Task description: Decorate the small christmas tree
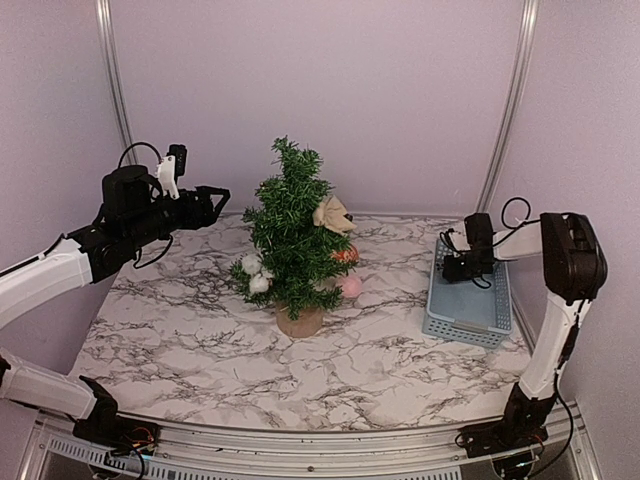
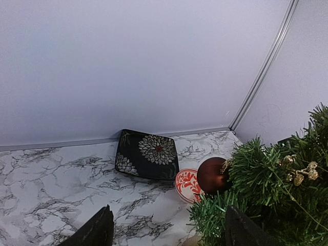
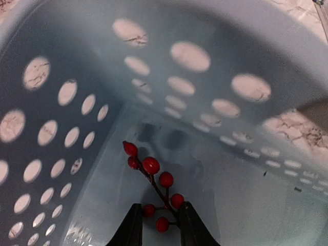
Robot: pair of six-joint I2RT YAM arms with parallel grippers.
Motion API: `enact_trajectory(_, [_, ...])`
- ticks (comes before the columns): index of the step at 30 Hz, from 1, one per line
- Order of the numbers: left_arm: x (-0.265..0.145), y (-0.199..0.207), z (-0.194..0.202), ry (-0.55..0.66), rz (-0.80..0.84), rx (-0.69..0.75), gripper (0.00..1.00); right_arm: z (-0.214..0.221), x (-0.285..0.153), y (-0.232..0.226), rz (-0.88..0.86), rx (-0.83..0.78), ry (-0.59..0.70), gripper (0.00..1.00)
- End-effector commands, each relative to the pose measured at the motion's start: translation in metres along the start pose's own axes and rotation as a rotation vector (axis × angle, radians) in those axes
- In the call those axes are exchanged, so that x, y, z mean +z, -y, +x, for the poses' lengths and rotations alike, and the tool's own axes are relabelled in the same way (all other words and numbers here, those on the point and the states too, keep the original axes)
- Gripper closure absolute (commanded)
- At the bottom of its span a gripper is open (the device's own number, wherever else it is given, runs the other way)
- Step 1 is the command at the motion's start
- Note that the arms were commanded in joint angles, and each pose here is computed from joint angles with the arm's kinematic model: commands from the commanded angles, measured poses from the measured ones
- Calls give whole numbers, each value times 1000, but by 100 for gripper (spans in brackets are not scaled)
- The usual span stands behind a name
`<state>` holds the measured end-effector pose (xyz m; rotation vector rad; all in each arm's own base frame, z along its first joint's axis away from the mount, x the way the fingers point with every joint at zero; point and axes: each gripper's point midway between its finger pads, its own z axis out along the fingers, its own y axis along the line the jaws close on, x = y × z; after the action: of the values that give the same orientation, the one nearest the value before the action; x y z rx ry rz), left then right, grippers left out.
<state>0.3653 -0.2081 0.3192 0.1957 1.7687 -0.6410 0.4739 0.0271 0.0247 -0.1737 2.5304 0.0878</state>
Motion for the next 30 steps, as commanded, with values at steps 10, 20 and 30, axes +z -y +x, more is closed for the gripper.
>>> enact_trajectory(10, [2, 6, -7, 33, 37, -2, 25, 69, -63, -43, 97, -56, -256, 54])
enact_trajectory(20, [1, 6, -7, 32, 39, -7, 25, 15, -66, -47, 51, -100, -186, 47])
enact_trajectory(30, [-4, 5, -6, 37, 34, 5, 24, 38, -33, -51, -46, -84, -247, 55])
